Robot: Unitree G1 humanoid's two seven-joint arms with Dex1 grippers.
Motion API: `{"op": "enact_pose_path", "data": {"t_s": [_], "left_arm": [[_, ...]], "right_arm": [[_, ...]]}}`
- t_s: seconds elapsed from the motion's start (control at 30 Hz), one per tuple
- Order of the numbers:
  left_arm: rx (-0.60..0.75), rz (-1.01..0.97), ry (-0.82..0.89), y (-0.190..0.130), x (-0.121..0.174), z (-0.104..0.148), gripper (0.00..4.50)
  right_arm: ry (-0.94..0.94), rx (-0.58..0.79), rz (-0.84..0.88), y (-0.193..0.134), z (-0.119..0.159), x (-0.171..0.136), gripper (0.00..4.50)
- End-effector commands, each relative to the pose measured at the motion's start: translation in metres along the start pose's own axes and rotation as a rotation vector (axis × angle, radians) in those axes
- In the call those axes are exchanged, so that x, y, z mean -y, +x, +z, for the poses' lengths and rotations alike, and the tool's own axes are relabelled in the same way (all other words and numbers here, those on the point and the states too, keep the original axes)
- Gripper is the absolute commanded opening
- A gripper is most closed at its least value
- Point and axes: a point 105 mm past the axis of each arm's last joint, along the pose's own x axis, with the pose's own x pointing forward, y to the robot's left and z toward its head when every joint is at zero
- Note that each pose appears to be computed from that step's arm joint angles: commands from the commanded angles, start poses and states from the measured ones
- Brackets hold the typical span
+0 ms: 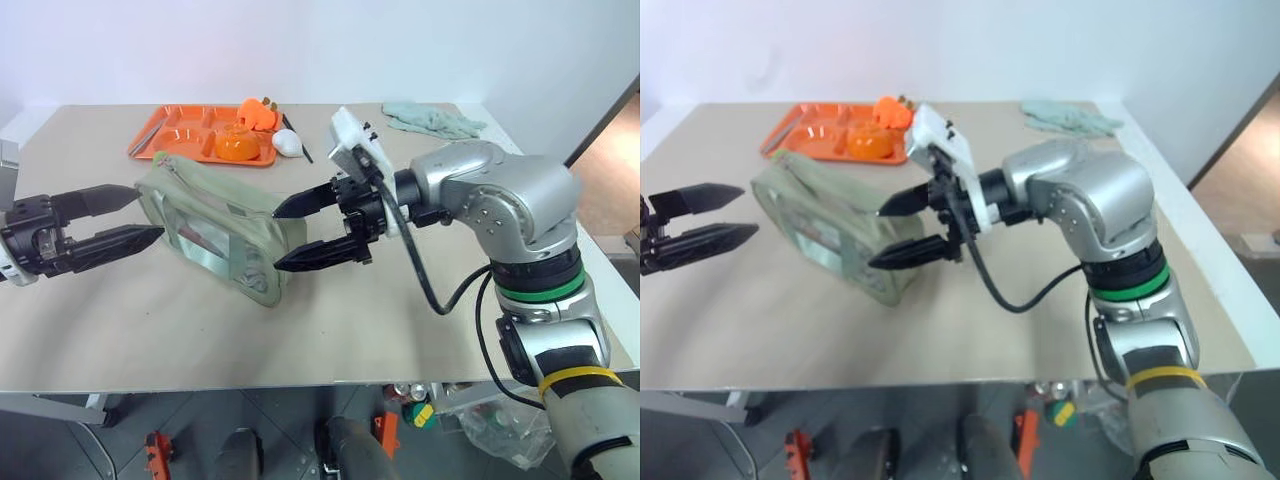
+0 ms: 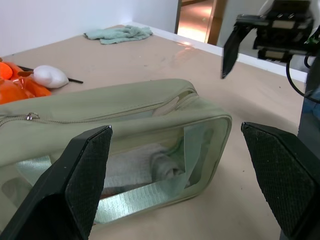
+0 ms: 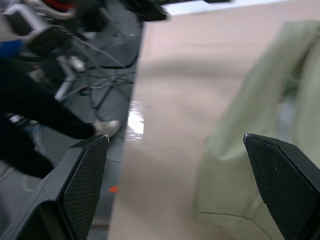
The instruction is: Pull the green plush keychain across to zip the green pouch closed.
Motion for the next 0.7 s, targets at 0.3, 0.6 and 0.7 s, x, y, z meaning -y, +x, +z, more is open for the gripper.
{"op": "enact_pose_path", "data": {"t_s": [0.3, 0.6, 0.7], "left_arm": [[0.052, -0.007, 0.056, -0.001, 0.005, 0.016, 4.28], [0.055, -0.004, 0.044, -0.001, 0.004, 0.015, 4.28], [0.056, -0.003, 0.042, 0.0, 0.005, 0.015, 4.28]], "right_arm": [[-0.132, -0.031, -0.085, 0.015, 0.0, 0.009, 4.48], [-0.142, -0.075, -0.029, 0.028, -0.008, 0.0, 4.48], [-0.166, -0.1, -0.05, 0.036, -0.016, 0.006, 4.48]]}}
